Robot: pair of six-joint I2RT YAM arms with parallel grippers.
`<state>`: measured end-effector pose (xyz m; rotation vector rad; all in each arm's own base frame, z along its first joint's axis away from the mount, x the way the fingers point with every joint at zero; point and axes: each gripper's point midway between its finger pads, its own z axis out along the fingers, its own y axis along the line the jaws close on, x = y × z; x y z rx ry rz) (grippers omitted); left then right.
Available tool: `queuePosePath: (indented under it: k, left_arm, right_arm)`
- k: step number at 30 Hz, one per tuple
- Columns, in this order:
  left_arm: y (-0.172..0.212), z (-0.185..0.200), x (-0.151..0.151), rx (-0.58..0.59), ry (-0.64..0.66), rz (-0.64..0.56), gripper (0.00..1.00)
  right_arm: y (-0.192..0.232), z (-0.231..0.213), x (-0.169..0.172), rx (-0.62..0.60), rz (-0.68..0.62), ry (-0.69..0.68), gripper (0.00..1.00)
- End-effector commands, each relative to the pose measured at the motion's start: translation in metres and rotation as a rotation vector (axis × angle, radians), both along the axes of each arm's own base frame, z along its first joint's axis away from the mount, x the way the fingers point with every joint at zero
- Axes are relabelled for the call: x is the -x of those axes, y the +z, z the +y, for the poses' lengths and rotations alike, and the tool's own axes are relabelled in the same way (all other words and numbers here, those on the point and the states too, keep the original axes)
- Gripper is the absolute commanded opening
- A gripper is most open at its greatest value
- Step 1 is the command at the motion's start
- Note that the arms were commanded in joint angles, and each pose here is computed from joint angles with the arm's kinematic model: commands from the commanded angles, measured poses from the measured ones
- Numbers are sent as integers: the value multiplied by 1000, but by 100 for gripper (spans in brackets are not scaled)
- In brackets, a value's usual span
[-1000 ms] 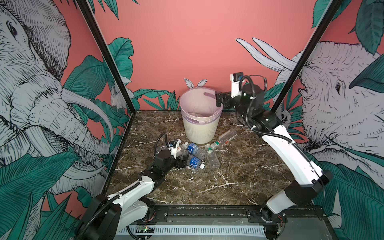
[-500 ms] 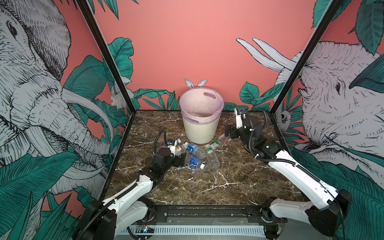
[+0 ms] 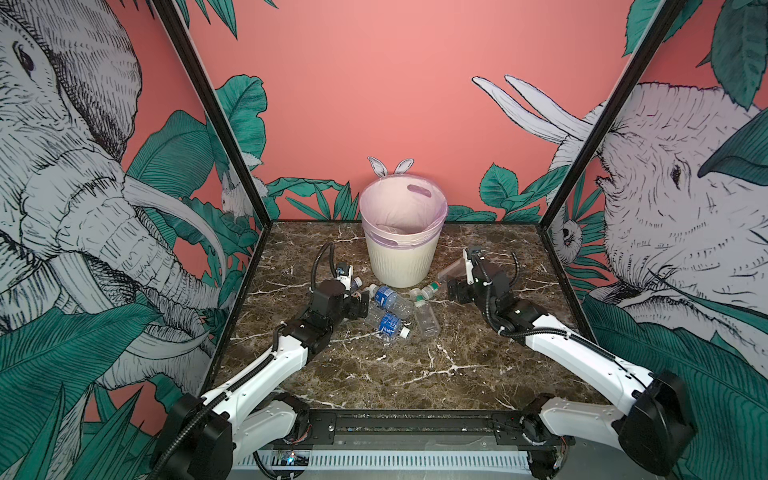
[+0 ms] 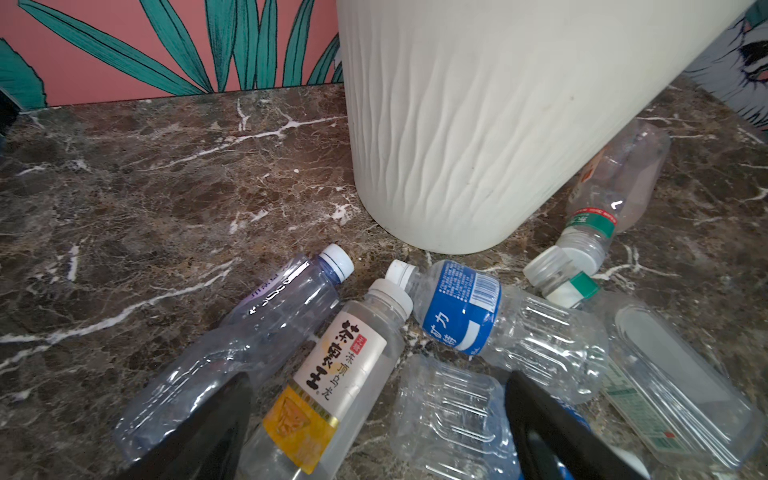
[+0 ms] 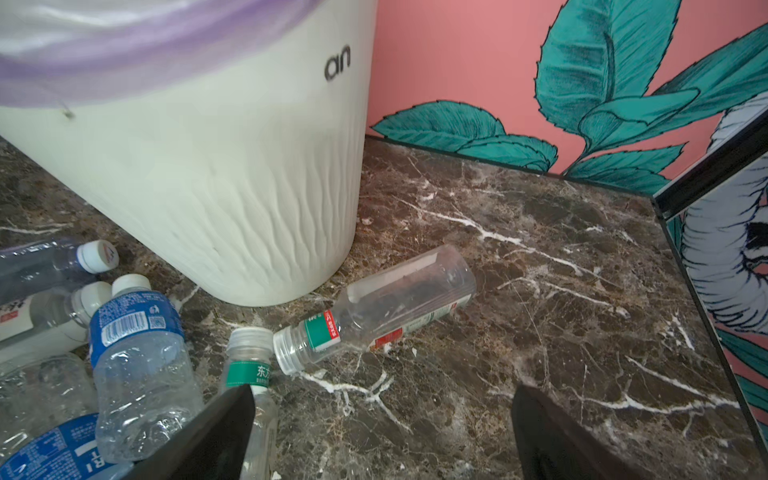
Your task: Throw the plastic bottles in the bin
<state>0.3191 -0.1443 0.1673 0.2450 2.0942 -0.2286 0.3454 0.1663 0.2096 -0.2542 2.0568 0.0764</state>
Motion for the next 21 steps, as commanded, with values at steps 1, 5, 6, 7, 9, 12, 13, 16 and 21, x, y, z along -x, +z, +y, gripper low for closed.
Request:
queuePosePath:
  k: [1, 5, 6, 7, 9, 12, 13, 16, 21]
  left_arm:
    - [0, 18, -10, -63, 79, 25, 95]
    - [-6, 28, -25, -75, 132, 61, 96]
    - [-6, 30, -28, -75, 141, 66, 96]
    - [-9, 33, -32, -78, 149, 80, 96]
    - [-14, 40, -40, -80, 176, 104, 96]
    - [-18, 50, -50, -57, 199, 130, 97]
    - [-19, 55, -53, -55, 210, 135, 97]
    - [-21, 62, -60, -46, 220, 148, 98]
    - [-36, 69, -69, -53, 220, 213, 98]
  right_arm:
    - [2, -1, -6, -44, -38, -29, 98]
    - [-8, -4, -5, -46, -19, -35, 97]
    - [-9, -5, -5, -44, -15, -39, 97]
    - [-10, -6, -6, -46, -12, -46, 96]
    - [-13, -9, -7, -51, 0, -54, 96]
    - [-18, -9, -8, -62, 17, -54, 95]
    - [-19, -9, -8, -63, 20, -54, 95]
    - [-23, -8, -9, -68, 31, -54, 95]
    - [-29, -7, -11, -67, 46, -56, 95]
